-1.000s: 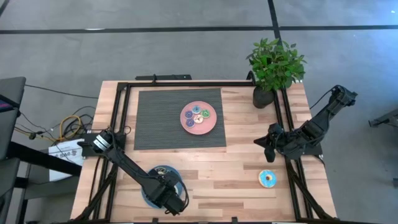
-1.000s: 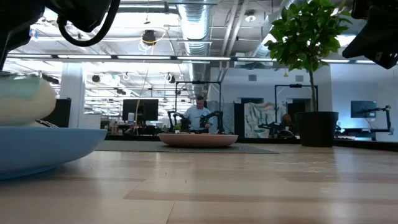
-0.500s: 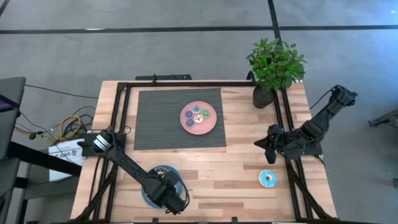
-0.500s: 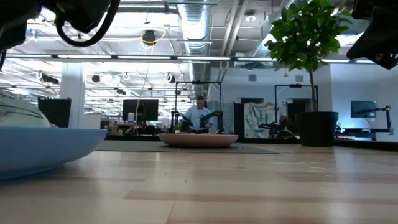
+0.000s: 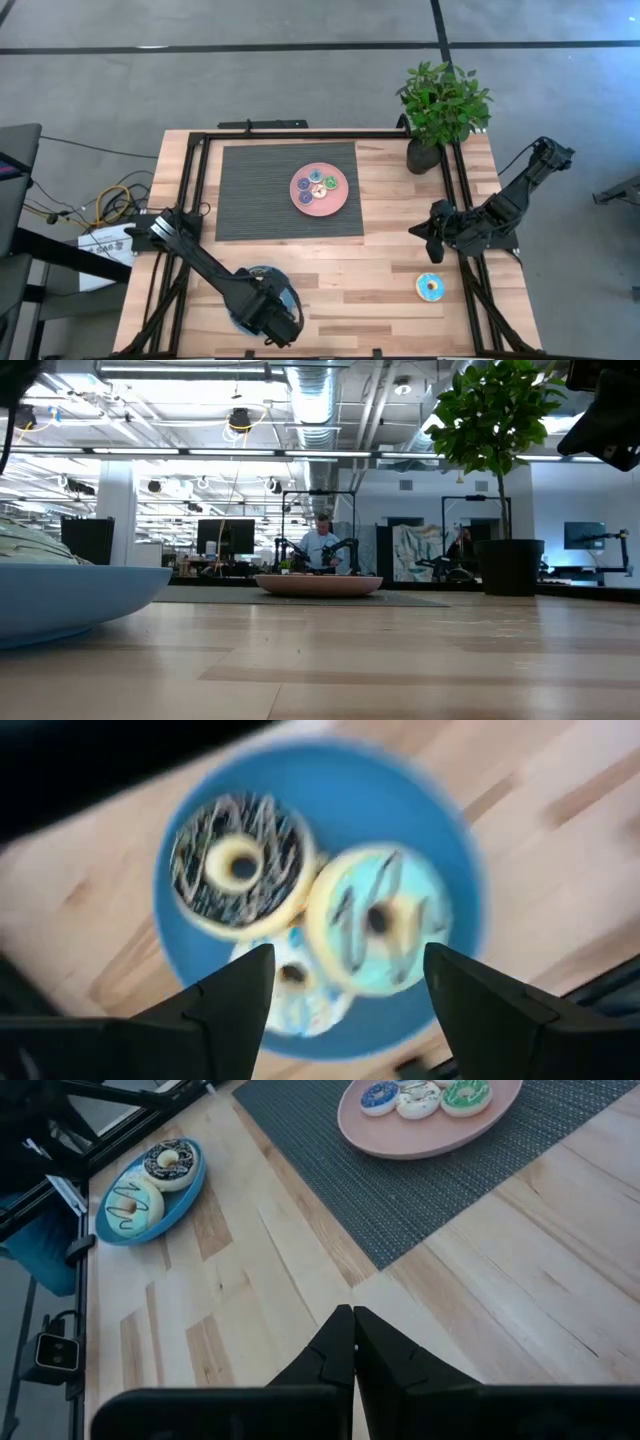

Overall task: Pick & Place donuts
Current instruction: Put the big light blue donut on the blue plate, then return to Home Position

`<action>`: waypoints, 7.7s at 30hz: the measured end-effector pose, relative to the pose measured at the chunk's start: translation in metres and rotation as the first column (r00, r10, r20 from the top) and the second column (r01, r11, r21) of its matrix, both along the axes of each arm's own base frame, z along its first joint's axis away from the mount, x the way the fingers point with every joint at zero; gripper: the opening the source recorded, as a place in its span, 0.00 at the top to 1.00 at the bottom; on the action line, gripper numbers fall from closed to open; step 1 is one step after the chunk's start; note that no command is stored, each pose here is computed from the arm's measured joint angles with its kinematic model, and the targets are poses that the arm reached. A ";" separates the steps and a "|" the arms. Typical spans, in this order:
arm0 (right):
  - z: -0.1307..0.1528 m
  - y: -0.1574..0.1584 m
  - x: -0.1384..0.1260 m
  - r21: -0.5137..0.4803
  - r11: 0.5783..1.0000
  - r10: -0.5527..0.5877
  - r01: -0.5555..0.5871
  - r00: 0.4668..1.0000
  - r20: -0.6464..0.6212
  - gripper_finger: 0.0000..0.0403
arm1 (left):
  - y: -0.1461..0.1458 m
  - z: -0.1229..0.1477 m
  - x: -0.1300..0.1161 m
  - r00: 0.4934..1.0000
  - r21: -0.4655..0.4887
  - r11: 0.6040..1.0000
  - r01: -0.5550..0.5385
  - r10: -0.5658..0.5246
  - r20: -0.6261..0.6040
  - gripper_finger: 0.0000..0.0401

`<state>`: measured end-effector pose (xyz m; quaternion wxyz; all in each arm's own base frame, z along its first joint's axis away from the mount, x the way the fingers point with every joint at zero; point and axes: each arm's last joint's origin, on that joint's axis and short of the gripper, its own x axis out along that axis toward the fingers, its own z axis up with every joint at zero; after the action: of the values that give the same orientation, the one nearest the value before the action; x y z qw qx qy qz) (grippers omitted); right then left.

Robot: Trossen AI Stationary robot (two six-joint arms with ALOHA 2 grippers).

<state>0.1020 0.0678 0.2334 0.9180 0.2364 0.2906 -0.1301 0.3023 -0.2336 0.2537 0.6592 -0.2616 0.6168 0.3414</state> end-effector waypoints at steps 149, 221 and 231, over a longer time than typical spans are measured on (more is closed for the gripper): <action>-0.060 0.079 0.403 0.117 0.935 0.354 -0.335 0.867 -0.351 0.78 | 0.155 0.039 -0.152 0.184 0.513 0.774 0.372 -0.603 0.776 1.00; -0.016 -0.064 0.084 -0.252 0.942 0.174 -0.222 0.964 -0.202 1.00 | 0.241 -0.013 -0.158 0.221 0.715 0.676 0.179 -0.736 0.640 1.00; -0.008 -0.080 0.078 -0.336 0.926 0.142 -0.170 0.984 -0.105 1.00 | 0.239 -0.056 -0.189 0.071 0.758 0.645 0.092 -0.764 0.641 1.00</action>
<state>0.1803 -0.0124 0.2251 0.9404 0.0432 0.3174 -0.1145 0.1137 0.0050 0.1979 0.9993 -0.0048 0.0070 0.0363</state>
